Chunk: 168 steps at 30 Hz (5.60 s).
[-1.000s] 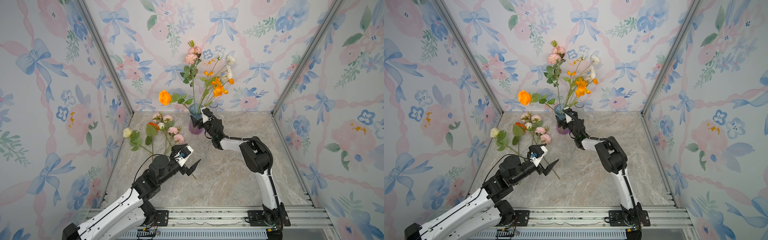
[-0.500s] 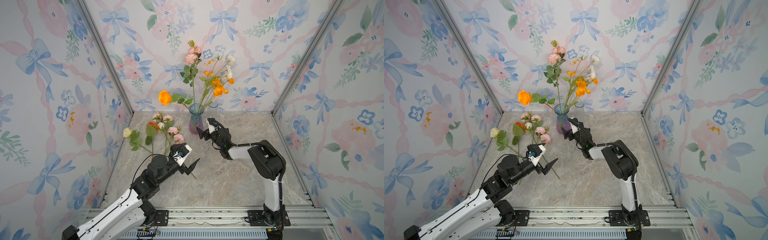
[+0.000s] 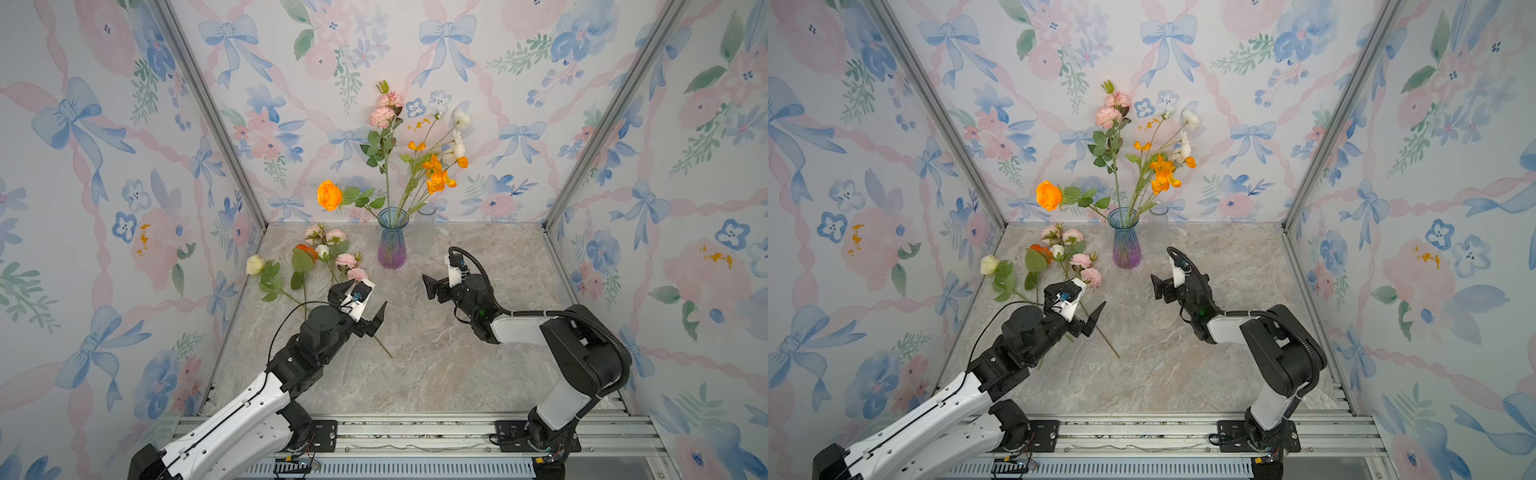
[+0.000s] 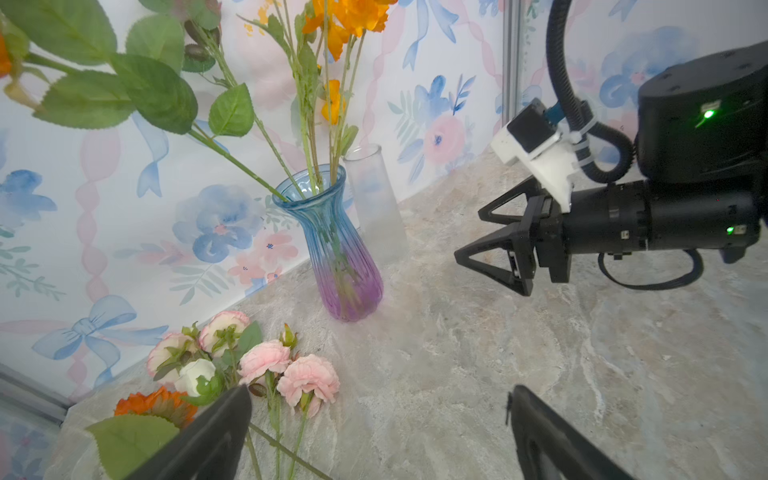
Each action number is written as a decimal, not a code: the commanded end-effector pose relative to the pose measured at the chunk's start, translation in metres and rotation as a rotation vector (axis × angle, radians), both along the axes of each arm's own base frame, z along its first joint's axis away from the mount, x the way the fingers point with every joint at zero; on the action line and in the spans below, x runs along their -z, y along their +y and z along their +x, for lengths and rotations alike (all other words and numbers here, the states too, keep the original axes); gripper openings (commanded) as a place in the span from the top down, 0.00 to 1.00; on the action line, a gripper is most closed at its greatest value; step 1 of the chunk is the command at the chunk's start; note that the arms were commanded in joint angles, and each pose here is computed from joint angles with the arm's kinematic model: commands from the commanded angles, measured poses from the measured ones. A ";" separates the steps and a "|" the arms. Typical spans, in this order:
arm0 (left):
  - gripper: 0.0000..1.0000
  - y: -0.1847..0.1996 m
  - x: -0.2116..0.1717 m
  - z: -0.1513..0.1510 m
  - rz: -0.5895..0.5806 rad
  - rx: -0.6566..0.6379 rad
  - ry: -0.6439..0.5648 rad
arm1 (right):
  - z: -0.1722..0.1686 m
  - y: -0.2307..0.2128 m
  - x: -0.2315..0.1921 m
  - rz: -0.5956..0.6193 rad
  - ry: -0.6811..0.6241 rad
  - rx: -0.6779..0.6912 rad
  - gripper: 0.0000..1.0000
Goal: Arrange the flowers into the vase
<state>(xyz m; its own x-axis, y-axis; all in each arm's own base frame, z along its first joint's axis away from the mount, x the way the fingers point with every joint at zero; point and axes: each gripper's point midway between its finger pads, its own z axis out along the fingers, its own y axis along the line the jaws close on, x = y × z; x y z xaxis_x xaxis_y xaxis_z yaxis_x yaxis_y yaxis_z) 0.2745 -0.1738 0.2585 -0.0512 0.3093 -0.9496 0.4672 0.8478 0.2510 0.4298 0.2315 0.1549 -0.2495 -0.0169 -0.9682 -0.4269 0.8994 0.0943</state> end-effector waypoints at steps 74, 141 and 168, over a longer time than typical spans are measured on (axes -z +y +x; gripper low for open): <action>0.02 0.019 -0.015 0.012 -0.150 -0.022 0.023 | 0.055 -0.041 -0.105 0.229 -0.469 0.022 0.60; 0.39 0.215 0.124 0.084 -0.669 -0.947 0.719 | -0.187 0.072 -0.040 0.085 -0.225 -0.394 0.03; 0.63 0.286 0.231 0.128 -0.586 -1.162 0.873 | -0.296 0.093 -0.033 -0.202 -0.346 -0.597 0.03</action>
